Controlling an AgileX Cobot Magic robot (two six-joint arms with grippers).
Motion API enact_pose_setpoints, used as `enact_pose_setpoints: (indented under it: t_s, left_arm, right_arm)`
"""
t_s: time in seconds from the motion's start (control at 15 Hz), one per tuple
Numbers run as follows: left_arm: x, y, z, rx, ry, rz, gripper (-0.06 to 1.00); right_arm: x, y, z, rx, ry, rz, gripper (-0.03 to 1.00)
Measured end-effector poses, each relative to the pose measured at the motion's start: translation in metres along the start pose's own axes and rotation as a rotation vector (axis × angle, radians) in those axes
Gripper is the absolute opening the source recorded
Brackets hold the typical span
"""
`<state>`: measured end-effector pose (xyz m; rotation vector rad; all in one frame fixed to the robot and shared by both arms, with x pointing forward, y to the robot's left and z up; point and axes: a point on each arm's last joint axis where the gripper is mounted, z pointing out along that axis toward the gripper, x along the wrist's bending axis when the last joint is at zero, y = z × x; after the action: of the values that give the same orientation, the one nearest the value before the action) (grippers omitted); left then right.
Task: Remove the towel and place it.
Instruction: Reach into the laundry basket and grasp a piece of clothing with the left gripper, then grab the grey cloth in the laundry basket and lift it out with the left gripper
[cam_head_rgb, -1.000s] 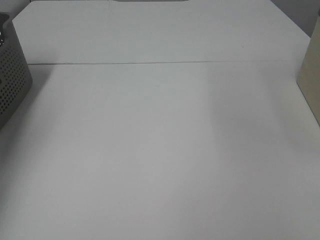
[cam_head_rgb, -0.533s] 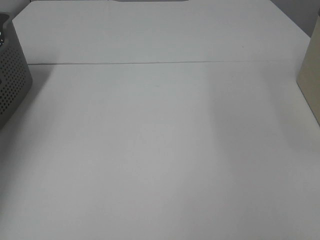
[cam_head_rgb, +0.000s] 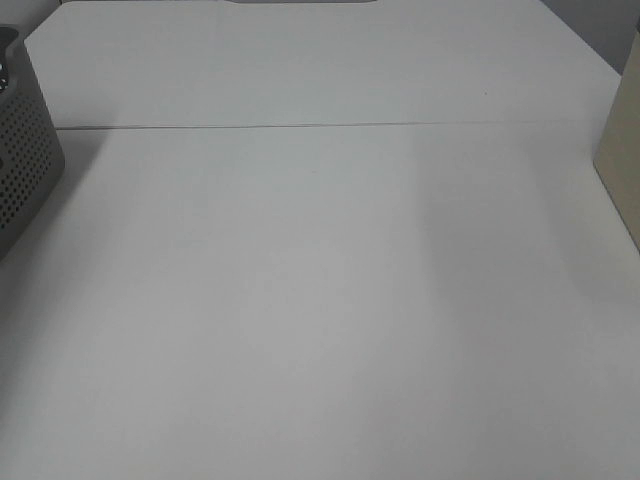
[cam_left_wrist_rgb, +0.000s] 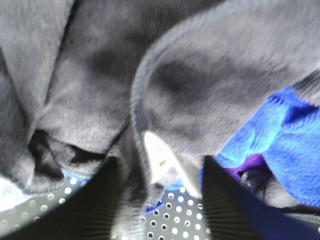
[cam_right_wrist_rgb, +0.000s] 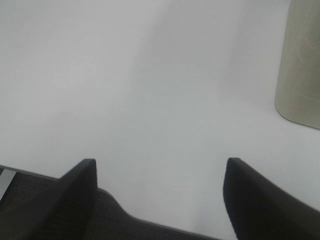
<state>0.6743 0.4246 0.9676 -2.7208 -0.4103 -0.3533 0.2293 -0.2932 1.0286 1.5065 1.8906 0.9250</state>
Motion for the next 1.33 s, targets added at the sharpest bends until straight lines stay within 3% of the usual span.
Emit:
enact_pose_setpoints:
  t_s: [0.2, 0.4, 0.67, 0.93, 1.0, 1.13, 1.33]
  left_arm:
    - [0.000, -0.006, 0.002, 0.005, -0.004, -0.046, 0.23]
    - [0.001, -0.007, 0.002, 0.002, 0.006, -0.075, 0.20]
    - [0.008, -0.004, 0.002, -0.025, 0.087, -0.078, 0.20]
    - [0.008, -0.005, 0.002, -0.025, 0.085, -0.078, 0.00]
    - [0.007, -0.005, 0.000, -0.020, 0.076, -0.080, 0.00]
    - [0.010, -0.008, -0.040, -0.022, 0.147, -0.083, 0.00]
    - [0.007, -0.009, -0.122, -0.073, 0.320, -0.159, 0.00]
  right_arm:
    - [0.000, 0.000, 0.000, 0.000, 0.000, 0.000, 0.69]
    - [0.000, 0.000, 0.000, 0.000, 0.000, 0.001, 0.69]
    - [0.000, 0.000, 0.000, 0.000, 0.000, 0.001, 0.69]
    - [0.000, 0.000, 0.000, 0.000, 0.000, 0.001, 0.69]
    - [0.000, 0.000, 0.000, 0.000, 0.000, 0.001, 0.69]
    - [0.000, 0.000, 0.000, 0.000, 0.000, 0.001, 0.69]
    - [0.000, 0.000, 0.000, 0.000, 0.000, 0.001, 0.69]
